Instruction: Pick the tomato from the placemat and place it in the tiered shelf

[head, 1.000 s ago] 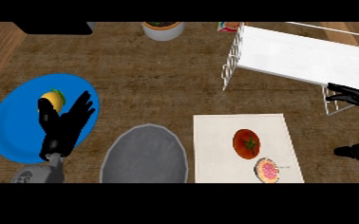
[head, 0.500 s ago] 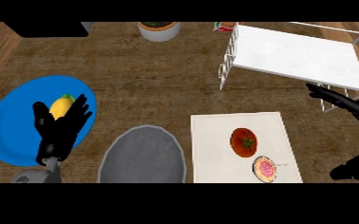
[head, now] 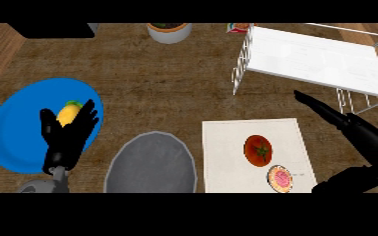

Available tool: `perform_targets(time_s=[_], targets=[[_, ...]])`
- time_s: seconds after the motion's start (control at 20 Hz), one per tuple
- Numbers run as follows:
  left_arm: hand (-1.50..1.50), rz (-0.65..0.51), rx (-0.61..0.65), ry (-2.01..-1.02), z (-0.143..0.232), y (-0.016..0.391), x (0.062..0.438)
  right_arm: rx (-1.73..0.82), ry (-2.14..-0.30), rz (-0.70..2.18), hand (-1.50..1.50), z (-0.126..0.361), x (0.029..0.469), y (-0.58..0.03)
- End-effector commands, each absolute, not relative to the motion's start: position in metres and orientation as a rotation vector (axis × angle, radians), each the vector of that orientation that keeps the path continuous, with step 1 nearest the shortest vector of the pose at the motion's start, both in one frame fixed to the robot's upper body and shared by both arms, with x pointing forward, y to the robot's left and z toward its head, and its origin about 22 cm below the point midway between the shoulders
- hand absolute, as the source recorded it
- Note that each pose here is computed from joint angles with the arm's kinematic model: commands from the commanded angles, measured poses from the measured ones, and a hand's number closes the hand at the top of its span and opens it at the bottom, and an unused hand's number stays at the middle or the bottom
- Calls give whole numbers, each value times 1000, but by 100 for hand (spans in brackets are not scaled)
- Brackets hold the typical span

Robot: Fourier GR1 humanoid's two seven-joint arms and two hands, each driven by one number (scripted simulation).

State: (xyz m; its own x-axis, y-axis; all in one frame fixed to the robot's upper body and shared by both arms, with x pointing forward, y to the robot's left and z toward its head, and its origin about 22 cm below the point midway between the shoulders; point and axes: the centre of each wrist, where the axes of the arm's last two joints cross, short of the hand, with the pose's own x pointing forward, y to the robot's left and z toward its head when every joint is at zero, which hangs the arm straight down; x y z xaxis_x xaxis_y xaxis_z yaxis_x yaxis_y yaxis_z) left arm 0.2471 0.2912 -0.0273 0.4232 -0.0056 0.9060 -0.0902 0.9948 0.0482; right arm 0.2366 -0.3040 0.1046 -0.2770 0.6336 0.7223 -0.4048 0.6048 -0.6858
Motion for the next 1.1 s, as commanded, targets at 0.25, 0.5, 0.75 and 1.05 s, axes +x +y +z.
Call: perform_targets(time_s=[0.25,0.5,0.75,1.05], targets=[[0,52,94,-1118,-37,285,235,-294,-1434,1128,-150,89,220,-263],[0,52,91,-1130,-35,307,259,-368,-1352,1128,-150,74,229,-262],[0,53,105,-1120,-20,284,259,-443,-1383,1109,-150,66,211,-257],[0,51,78,-1112,-26,313,251,-443,-1392,1098,-150,52,205,-229]])
